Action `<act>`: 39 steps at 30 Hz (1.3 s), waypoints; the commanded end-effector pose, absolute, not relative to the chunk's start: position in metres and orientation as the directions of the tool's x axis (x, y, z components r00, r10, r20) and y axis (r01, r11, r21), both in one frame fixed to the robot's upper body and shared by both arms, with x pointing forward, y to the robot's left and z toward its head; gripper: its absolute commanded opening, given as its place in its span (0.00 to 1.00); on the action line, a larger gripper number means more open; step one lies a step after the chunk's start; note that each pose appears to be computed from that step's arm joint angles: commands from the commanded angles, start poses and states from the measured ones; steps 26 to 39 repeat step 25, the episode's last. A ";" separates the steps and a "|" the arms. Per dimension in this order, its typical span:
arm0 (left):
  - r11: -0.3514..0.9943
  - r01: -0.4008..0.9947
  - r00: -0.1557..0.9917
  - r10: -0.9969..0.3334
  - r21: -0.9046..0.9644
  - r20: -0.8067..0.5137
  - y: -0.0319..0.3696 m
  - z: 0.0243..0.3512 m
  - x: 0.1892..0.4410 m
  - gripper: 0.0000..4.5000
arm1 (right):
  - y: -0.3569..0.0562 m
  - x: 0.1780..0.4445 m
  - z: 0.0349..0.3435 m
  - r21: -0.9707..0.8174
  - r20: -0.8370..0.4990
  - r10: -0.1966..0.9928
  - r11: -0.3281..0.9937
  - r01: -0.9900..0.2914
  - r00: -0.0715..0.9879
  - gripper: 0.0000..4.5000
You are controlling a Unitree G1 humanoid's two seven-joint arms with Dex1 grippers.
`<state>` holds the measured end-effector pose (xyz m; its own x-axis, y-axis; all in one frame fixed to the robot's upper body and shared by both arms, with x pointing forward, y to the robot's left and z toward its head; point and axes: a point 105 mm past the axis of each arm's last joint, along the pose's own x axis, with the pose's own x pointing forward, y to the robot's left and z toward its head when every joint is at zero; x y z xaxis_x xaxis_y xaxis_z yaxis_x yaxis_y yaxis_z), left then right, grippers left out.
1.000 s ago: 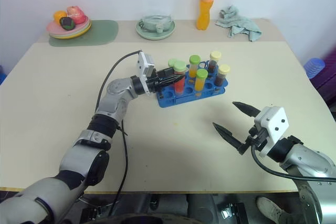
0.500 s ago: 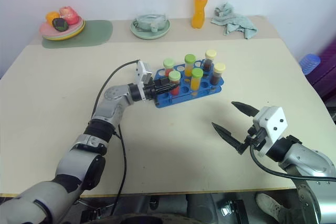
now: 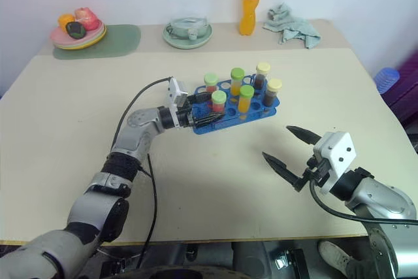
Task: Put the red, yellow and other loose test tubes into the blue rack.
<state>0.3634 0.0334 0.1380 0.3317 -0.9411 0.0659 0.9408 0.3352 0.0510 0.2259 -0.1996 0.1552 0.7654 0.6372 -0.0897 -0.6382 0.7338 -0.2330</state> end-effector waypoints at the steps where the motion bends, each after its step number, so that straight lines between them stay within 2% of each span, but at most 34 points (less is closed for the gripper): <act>1: 0.342 0.934 0.334 -0.939 0.105 0.085 0.043 0.148 0.352 0.87 | -0.199 0.224 0.162 -0.257 -0.078 0.644 0.724 -0.640 0.761 1.00; 6: 0.443 0.888 0.426 -0.894 0.125 0.139 0.082 0.141 0.338 0.87 | -0.202 0.222 0.159 -0.254 -0.093 0.646 0.720 -0.645 0.758 1.00; 9: 0.422 0.906 0.421 -0.906 0.019 0.040 0.113 0.118 0.323 0.87 | -0.204 0.220 0.157 -0.253 -0.105 0.647 0.717 -0.649 0.756 1.00; 11: 0.474 0.880 0.473 -0.881 0.041 0.024 0.140 0.111 0.316 0.87 | -0.206 0.220 0.157 -0.251 -0.107 0.646 0.718 -0.649 0.756 1.00; 16: 0.612 0.783 0.622 -0.774 0.114 -0.115 0.195 0.088 0.306 0.87 | -0.214 0.217 0.157 -0.240 -0.119 0.637 0.726 -0.645 0.761 1.00; 25: 0.669 0.733 0.681 -0.720 0.127 -0.138 0.206 0.089 0.306 0.87 | -0.219 0.221 0.153 -0.238 -0.129 0.625 0.734 -0.636 0.770 1.00; 39: 0.669 0.733 0.681 -0.720 0.127 -0.138 0.206 0.089 0.306 0.87 | -0.219 0.221 0.153 -0.238 -0.129 0.625 0.734 -0.636 0.770 1.00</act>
